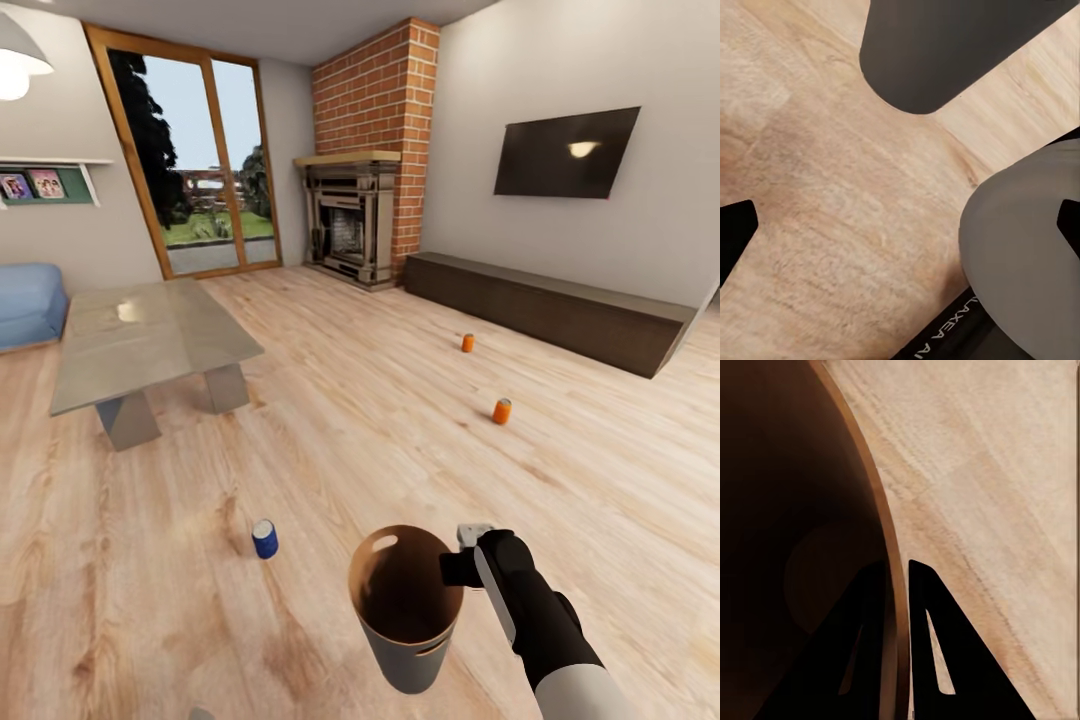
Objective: Put the three can of soda from the living room inside the tash can in the kitchen.
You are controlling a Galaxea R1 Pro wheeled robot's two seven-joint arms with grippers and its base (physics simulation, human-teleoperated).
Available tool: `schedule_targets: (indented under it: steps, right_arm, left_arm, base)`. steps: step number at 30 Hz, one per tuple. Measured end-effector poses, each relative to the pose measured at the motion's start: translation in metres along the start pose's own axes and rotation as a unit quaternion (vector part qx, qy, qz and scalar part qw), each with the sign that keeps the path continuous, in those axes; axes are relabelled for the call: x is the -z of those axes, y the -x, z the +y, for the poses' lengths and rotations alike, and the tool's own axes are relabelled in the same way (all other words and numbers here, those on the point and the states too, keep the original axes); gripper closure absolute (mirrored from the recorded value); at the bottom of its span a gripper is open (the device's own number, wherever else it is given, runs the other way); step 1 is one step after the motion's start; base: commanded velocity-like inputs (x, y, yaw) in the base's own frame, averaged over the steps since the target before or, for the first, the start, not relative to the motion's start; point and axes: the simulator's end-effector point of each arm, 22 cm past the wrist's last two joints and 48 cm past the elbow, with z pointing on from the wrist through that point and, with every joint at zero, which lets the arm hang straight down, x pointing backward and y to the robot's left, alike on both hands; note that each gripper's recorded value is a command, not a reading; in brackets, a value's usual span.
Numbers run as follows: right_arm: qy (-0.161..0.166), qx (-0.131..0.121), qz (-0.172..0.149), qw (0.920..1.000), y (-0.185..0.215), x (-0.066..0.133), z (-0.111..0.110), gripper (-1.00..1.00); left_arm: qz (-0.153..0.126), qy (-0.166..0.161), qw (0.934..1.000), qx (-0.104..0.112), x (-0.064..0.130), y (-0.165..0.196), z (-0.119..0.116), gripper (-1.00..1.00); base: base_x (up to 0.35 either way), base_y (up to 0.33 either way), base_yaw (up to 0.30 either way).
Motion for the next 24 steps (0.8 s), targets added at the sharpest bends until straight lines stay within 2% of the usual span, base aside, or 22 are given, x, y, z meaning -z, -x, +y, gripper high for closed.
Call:
schedule_targets:
  steps: [24]
  right_arm:
    - [0.0, 0.0, 0.0, 1.0, 0.0001, 0.0, -0.0001, 1.0]
  left_arm:
    - [0.0, 0.0, 1.0, 0.0, 0.0, 0.0001, 0.0, -1.0]
  base:
    - [0.346, 0.0, -0.001]
